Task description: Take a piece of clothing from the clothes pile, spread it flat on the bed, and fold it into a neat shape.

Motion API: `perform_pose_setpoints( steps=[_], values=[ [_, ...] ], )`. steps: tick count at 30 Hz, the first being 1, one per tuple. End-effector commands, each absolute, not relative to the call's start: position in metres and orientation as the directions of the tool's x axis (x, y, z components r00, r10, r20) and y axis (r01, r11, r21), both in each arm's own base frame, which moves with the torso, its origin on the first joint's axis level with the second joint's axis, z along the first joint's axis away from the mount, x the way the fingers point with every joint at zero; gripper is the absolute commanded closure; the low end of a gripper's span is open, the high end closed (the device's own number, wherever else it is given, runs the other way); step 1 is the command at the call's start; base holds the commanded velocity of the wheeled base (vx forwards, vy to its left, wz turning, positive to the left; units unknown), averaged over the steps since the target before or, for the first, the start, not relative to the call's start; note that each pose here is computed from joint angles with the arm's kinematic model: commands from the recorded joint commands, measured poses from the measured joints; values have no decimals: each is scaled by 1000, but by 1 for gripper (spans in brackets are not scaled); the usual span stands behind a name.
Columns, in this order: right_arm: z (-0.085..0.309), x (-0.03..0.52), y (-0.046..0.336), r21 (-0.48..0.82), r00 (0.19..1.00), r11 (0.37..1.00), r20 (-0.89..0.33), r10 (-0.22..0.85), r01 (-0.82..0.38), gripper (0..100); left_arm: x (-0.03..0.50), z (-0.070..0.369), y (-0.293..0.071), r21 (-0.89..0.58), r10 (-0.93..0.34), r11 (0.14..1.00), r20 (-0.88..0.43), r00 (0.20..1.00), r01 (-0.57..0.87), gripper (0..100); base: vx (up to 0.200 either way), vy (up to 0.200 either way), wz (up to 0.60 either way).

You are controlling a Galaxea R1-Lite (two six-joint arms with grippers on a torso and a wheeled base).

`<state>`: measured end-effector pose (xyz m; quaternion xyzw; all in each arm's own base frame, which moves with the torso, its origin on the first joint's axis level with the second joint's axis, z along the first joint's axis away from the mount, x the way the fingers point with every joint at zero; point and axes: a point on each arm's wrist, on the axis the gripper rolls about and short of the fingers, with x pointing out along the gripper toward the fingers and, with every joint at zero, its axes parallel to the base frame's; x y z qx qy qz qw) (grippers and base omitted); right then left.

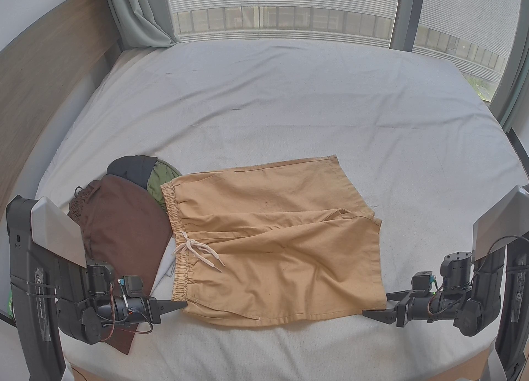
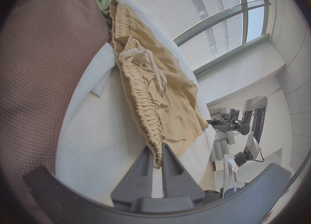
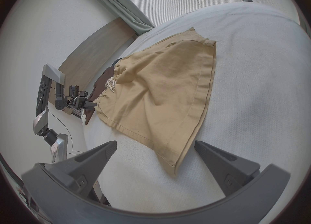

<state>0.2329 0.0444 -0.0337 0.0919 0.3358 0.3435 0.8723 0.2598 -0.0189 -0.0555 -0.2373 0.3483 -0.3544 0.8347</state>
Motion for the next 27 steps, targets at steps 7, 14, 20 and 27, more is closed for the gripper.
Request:
perform_pose_setpoints(
  steps=[7,14,20,27],
  values=[
    [-40,235,46,398,529,747,-533,660,-532,100,260,-55,-19,-641,-757,636,-411,508,429,100,0,0,0],
    [-44,235,45,399,526,752,-542,655,-525,100,258,-54,-18,-646,-759,633,-410,506,426,100,0,0,0],
    [-41,226,47,405,505,745,-556,661,-530,100,239,-41,-7,-649,-760,631,-407,507,425,100,0,0,0],
    [-42,216,45,371,480,740,-582,657,-561,100,224,-27,2,-678,-785,594,-370,497,432,100,0,0,0]
  ],
)
